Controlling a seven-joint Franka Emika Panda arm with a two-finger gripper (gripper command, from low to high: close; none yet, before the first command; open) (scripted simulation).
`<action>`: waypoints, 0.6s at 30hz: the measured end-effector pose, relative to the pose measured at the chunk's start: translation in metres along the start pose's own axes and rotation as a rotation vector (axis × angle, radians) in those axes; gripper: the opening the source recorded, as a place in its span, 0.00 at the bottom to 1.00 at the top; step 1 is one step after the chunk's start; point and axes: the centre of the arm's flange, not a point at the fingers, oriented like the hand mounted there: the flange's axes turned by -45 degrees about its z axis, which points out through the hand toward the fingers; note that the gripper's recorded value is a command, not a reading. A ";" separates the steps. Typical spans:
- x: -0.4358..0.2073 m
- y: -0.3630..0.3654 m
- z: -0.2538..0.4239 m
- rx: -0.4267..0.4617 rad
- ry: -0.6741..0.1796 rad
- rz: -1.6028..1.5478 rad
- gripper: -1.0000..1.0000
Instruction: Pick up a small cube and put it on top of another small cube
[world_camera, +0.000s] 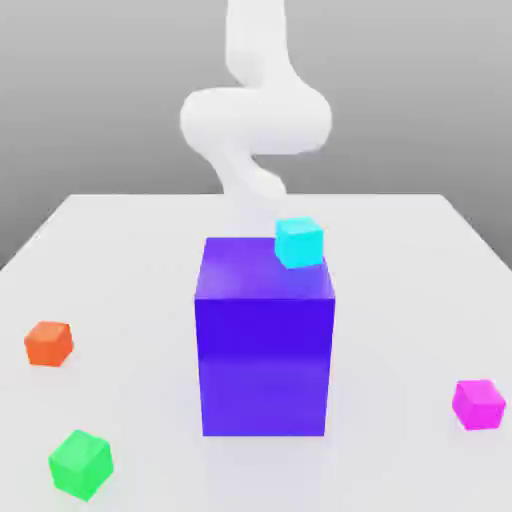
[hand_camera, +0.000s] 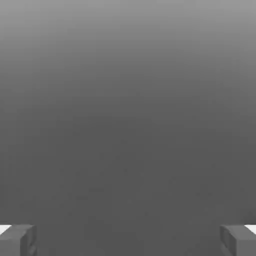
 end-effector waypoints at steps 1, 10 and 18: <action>-0.001 -0.011 0.022 0.027 -0.029 -0.056 0.50; -0.054 -0.127 0.189 0.243 -0.247 -0.544 0.50; -0.169 -0.242 0.290 0.429 -0.408 -1.011 0.50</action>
